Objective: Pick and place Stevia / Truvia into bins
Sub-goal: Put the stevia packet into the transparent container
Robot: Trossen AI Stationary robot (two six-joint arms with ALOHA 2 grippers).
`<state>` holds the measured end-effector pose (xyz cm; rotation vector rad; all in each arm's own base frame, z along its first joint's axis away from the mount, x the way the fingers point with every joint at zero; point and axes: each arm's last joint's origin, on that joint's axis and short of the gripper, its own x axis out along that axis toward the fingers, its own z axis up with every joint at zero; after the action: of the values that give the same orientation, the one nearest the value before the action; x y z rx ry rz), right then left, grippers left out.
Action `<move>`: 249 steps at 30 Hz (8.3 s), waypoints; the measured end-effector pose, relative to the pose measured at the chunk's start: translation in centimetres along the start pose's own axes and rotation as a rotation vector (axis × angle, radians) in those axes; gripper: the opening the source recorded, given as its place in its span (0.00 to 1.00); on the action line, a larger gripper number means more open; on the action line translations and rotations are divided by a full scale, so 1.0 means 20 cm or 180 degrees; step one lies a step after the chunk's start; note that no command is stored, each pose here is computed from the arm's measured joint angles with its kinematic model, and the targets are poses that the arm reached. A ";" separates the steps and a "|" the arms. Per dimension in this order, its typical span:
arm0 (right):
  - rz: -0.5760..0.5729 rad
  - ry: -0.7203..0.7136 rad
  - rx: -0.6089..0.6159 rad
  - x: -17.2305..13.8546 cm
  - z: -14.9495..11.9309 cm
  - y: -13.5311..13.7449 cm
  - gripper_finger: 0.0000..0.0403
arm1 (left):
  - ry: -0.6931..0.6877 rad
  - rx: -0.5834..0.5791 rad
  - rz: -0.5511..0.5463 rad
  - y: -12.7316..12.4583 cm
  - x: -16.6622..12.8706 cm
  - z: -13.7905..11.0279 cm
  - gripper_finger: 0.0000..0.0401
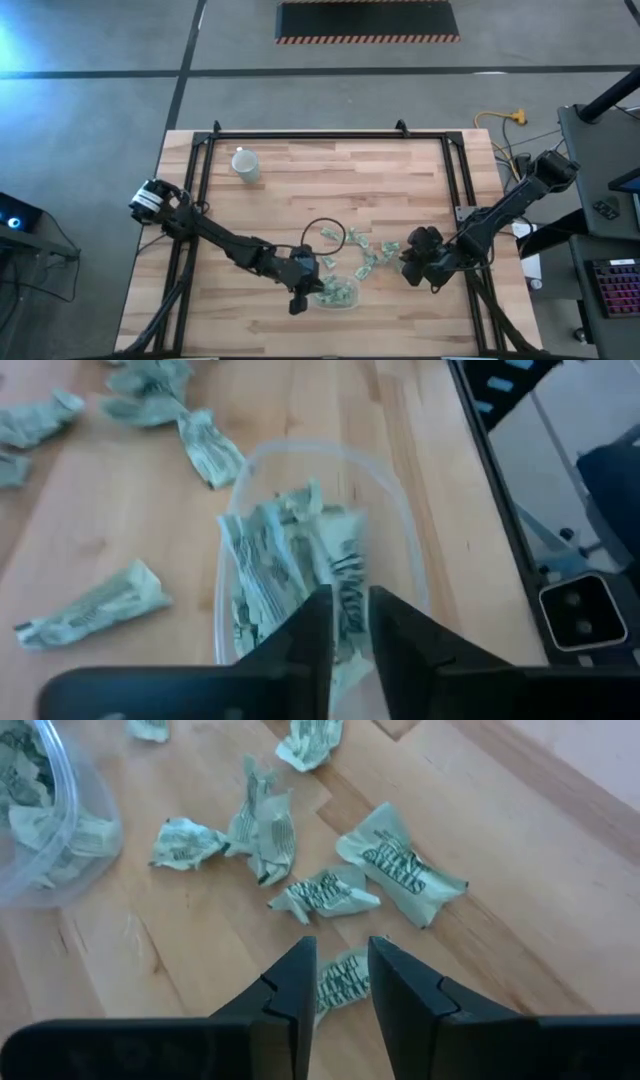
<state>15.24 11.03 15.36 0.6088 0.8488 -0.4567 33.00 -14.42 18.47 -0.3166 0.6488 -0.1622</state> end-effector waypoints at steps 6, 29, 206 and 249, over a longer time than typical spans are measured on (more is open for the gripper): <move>-0.0017 0.0005 0.0084 0.00 0.00 -0.01 0.30 | 0.0015 -0.0005 -0.0035 0.00 -0.01 0.00 0.27; -0.0209 0.0166 0.1292 0.02 -0.02 -0.02 0.38 | 0.0137 -0.0494 -0.0015 0.01 -0.02 -0.02 0.31; -0.0778 0.0518 -0.1383 0.04 0.23 0.38 0.15 | -0.0334 -0.0355 0.0227 0.07 -0.34 0.00 0.00; -0.0584 0.0138 -0.0904 0.02 0.14 0.07 0.26 | 0.0605 -0.0299 -0.0233 0.00 0.00 0.00 0.31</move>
<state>17.79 10.12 16.95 0.2809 0.9951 -0.4794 32.93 -14.36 18.47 -0.4190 0.8348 -0.2342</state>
